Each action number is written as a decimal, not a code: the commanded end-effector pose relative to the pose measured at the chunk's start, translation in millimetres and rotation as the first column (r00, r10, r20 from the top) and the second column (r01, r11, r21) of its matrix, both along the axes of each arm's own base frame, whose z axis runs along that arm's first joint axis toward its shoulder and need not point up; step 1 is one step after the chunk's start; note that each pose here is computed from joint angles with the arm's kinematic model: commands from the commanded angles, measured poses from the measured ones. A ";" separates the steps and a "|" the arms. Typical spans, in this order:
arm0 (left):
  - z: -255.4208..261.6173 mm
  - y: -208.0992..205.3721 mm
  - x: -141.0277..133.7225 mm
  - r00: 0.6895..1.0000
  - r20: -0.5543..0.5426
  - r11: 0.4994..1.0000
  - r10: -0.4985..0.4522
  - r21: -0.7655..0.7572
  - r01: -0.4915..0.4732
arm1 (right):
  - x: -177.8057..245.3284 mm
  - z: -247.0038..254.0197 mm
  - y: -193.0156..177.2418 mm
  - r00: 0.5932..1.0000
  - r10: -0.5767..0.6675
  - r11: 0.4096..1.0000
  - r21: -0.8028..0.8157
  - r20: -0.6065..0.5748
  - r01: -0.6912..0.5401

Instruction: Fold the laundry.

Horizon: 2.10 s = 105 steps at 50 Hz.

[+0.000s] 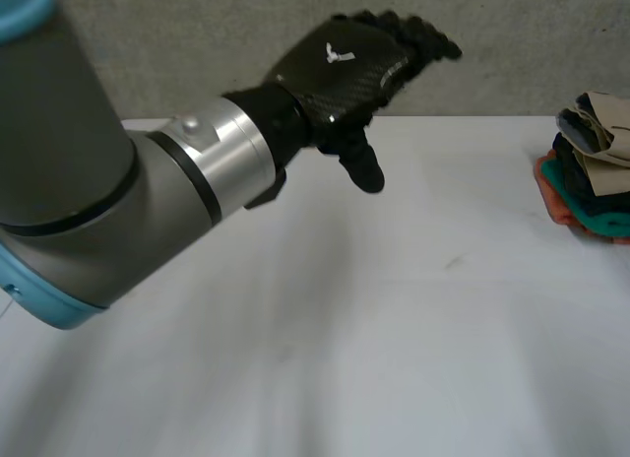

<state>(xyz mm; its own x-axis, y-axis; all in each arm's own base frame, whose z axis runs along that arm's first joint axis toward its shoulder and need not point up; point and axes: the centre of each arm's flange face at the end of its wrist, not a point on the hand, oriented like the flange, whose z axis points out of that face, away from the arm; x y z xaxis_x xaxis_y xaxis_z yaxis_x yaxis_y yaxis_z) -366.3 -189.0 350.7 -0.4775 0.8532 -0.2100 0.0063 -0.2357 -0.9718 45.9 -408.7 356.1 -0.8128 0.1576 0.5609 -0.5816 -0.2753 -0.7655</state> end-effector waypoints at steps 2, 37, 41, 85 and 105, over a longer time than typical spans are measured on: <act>25.8 -52.0 47.4 0.939 -0.071 0.940 0.335 -0.047 -0.339 | 149.4 -38.5 68.0 0.862 0.502 0.865 0.020 -0.067 -0.502; -232.0 -267.7 234.7 0.563 0.594 0.792 0.575 -0.231 -0.565 | 190.5 -199.1 160.6 0.750 0.649 0.689 0.520 -0.132 -0.505; -230.0 -271.4 232.0 0.616 0.548 0.801 0.566 -0.188 -0.569 | 190.6 -199.9 160.4 0.750 0.649 0.688 0.521 -0.130 -0.505; -34.7 -186.7 127.6 0.779 0.138 0.769 0.611 -0.336 -0.543 | 170.4 -177.8 121.0 0.881 0.471 0.789 0.467 -0.044 -0.398; 48.3 -32.3 69.4 0.924 -0.012 0.825 0.382 -0.446 -0.347 | 287.2 -170.0 116.0 0.546 0.366 0.468 0.358 0.754 -0.808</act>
<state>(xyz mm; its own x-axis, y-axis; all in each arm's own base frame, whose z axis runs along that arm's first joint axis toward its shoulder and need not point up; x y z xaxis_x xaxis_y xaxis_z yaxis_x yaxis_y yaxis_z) -283.5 -248.7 390.8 -0.7258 0.3975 -0.5614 0.2916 -0.5614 -0.7745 280.7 -307.1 203.1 -0.7819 -0.6184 -0.0793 -0.0251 0.1583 -0.9871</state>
